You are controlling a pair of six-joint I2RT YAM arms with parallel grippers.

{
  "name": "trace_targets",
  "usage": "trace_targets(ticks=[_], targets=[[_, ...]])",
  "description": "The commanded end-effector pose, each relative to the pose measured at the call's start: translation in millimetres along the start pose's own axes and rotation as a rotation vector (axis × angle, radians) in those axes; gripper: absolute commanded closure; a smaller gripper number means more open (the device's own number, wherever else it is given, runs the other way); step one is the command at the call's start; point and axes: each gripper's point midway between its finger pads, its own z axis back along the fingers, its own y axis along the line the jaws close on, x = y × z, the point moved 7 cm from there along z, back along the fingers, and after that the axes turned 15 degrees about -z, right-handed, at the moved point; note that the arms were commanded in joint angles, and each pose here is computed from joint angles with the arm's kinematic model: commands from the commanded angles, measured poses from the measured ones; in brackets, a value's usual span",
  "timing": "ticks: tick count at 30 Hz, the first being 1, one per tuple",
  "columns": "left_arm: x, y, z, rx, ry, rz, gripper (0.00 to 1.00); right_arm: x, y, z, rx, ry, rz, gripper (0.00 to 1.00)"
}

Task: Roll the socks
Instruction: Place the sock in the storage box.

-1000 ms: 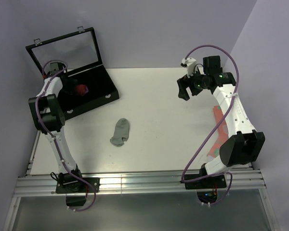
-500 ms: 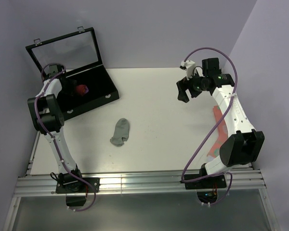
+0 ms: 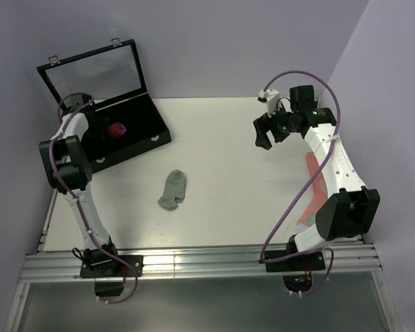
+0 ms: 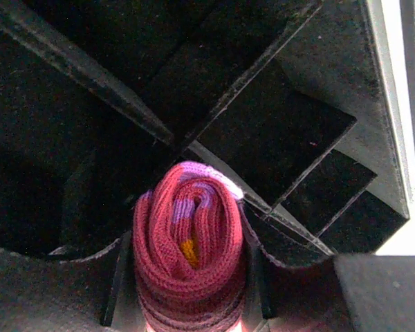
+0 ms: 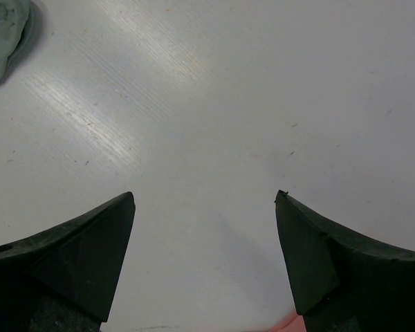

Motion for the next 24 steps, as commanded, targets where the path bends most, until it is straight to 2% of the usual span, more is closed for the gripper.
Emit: trace_targets(ticks=[1,8,15,24], targets=[[-6.9,42.2,5.2,0.241,0.027,0.015,1.00,6.0,3.4,10.4,-0.002,-0.052,0.038,0.11],[-3.9,55.4,13.2,0.383,0.000,0.058,1.00,4.4,4.8,8.8,0.021,-0.034,0.034,0.12],[-7.9,64.8,6.6,0.490,0.013,0.023,1.00,18.5,12.5,2.6,0.109,0.002,0.038,0.12],[-50.7,53.7,0.8,0.512,0.056,-0.068,1.00,20.0,21.0,-4.0,0.143,0.011,0.057,0.13]])
